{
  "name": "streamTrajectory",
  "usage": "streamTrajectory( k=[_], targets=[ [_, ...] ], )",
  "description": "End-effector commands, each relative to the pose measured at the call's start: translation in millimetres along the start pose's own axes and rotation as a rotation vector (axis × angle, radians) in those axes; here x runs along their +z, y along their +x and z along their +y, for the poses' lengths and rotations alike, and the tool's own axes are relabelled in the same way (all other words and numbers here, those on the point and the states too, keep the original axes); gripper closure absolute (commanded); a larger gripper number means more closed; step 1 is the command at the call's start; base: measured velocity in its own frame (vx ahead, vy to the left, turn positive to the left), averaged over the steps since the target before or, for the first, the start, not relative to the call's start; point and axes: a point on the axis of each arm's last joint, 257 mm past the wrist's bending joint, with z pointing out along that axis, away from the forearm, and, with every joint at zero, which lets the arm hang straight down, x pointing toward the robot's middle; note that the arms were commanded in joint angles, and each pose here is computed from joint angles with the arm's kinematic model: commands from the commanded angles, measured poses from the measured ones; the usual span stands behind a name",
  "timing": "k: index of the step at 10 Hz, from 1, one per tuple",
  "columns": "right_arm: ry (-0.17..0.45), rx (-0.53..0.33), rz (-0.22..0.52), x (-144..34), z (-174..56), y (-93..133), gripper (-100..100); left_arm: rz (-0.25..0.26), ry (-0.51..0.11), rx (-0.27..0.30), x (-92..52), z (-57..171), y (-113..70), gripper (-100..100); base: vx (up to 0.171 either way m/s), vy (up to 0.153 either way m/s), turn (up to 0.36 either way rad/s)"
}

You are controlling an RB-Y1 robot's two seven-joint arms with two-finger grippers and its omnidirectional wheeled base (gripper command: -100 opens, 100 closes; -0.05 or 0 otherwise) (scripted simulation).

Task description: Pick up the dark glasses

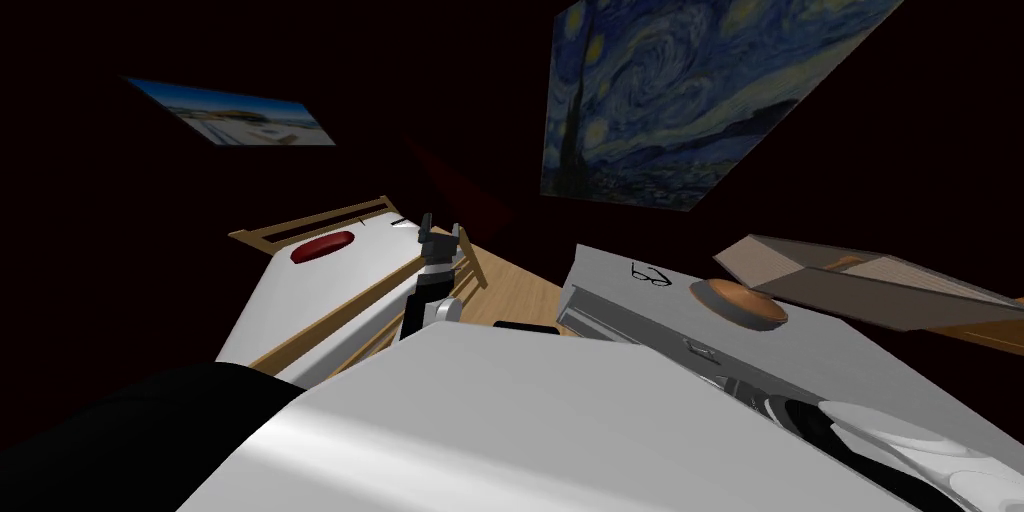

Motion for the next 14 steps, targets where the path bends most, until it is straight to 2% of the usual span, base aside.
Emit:
streamTrajectory(
  k=[1,2,3,4,5,6,7,10,12,13,14],
  targets=[
    [0.035,-0.068,0.074,-18.6,-29.1,23.0,-100,0.000,0.000,0.000,0.0,0.0,0.0,0,0.105,0.066,0.240],
    [0.042,-0.044,0.105,-16.6,-26.9,39.2,-100,0.000,0.000,0.000,0.0,0.0,0.0,0,0.100,0.045,0.083],
    [0.064,-0.051,0.118,-26.2,-40.5,44.7,-100,0.000,0.000,0.000,0.0,0.0,-0.1,0,0.049,0.013,-0.037],
    [0.041,-0.066,0.084,-20.8,-32.2,27.7,-100,0.000,0.000,0.000,0.0,0.0,-0.1,0,0.009,-0.004,-0.019],
    [0.035,-0.069,0.076,-19.0,-29.3,23.7,-100,0.000,0.000,0.000,0.0,0.0,0.0,0,-0.009,-0.008,0.013],
    [0.057,-0.107,0.119,-31.9,-49.5,36.5,-100,0.000,0.000,0.000,0.0,0.0,0.0,0,0.051,0.015,0.154],
    [0.057,-0.107,0.119,-31.9,-49.5,36.5,-100,0.000,0.000,0.000,0.0,0.0,0.0,0,0.076,0.026,0.094],
    [0.102,-0.192,0.205,-61.2,-94.3,54.8,-100,0.000,0.000,0.000,0.0,0.0,-0.1,0,0.158,0.004,0.206],
    [0.102,-0.192,0.205,-61.2,-94.3,54.8,-100,0.000,0.000,0.000,-0.1,0.0,-0.1,0,0.107,-0.021,0.021],
    [0.117,-0.227,0.227,-69.9,-110.8,53.5,-100,0.000,0.000,0.000,0.0,0.0,-0.1,0,0.139,-0.009,0.260],
    [0.117,-0.227,0.227,-69.9,-110.8,53.5,-100,0.000,0.000,0.000,0.0,0.0,0.0,0,0.168,-0.026,0.162]
  ],
)
